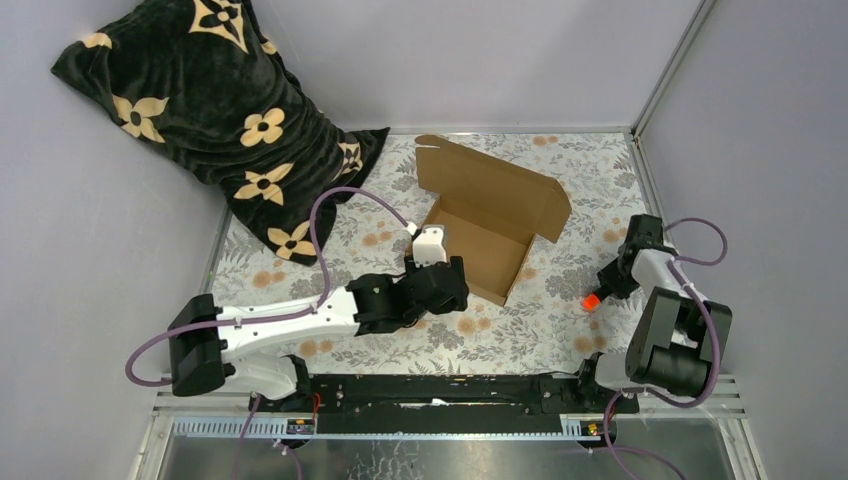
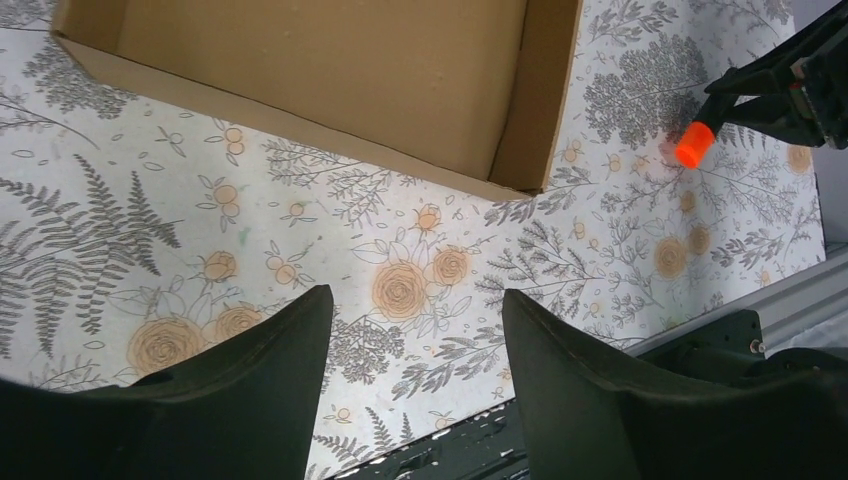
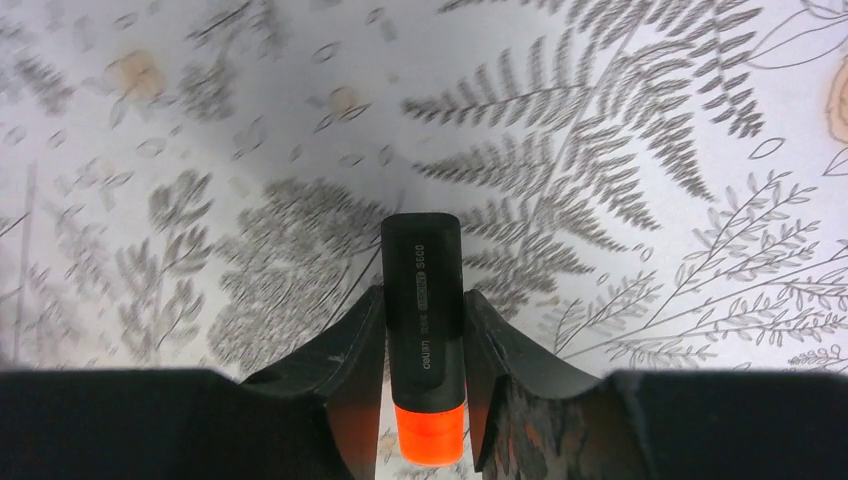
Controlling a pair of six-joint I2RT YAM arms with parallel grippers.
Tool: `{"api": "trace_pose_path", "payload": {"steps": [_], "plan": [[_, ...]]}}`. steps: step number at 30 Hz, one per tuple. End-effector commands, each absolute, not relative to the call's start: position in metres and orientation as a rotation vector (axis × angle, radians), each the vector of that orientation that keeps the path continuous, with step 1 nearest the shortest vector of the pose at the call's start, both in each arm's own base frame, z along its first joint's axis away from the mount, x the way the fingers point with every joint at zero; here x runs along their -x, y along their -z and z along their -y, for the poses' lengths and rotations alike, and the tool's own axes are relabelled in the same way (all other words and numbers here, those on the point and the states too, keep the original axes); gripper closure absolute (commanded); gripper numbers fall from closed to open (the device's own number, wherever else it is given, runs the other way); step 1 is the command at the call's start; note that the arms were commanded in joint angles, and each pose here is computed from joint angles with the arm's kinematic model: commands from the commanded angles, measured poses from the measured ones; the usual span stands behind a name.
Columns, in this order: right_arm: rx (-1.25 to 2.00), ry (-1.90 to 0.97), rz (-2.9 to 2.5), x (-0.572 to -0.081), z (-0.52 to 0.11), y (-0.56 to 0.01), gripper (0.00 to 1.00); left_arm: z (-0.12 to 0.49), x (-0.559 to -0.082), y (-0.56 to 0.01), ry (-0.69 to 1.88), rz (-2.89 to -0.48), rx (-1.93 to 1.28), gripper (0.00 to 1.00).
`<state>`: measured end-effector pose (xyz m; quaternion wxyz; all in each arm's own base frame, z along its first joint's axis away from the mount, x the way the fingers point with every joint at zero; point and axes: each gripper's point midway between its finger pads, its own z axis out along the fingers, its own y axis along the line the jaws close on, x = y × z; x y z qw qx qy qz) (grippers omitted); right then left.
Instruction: Fold the paper box
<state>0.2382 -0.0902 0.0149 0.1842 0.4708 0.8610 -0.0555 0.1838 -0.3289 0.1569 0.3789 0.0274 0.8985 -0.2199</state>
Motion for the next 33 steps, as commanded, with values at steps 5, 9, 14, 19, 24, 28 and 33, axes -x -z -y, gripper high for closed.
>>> {"api": "trace_pose_path", "payload": {"steps": [5,9,14,19,24,28,33], "plan": [[-1.021,0.120,-2.352,-0.267,0.069,-0.104,0.95,0.296,-0.196,-0.163,0.483,-2.242,0.021,0.27],[-0.909,0.095,-2.343,-0.266,0.054,-0.136,0.95,0.273,-0.215,-0.159,0.502,-2.252,0.104,0.27],[-0.792,0.008,-2.335,-0.261,0.026,-0.170,0.96,0.236,-0.248,-0.166,0.497,-2.227,0.216,0.26],[-0.654,-0.085,-2.341,-0.251,-0.012,-0.200,0.96,0.208,-0.274,-0.176,0.486,-2.203,0.276,0.25],[-0.562,-0.132,-2.382,-0.234,-0.040,-0.214,0.98,0.199,-0.290,-0.180,0.503,-2.201,0.311,0.25],[-0.476,-0.175,-2.410,-0.224,-0.062,-0.219,0.99,0.197,-0.298,-0.177,0.499,-2.207,0.320,0.24],[-0.283,-0.224,-2.449,-0.231,-0.105,-0.221,0.99,0.192,-0.304,-0.172,0.506,-2.214,0.337,0.24]]}}
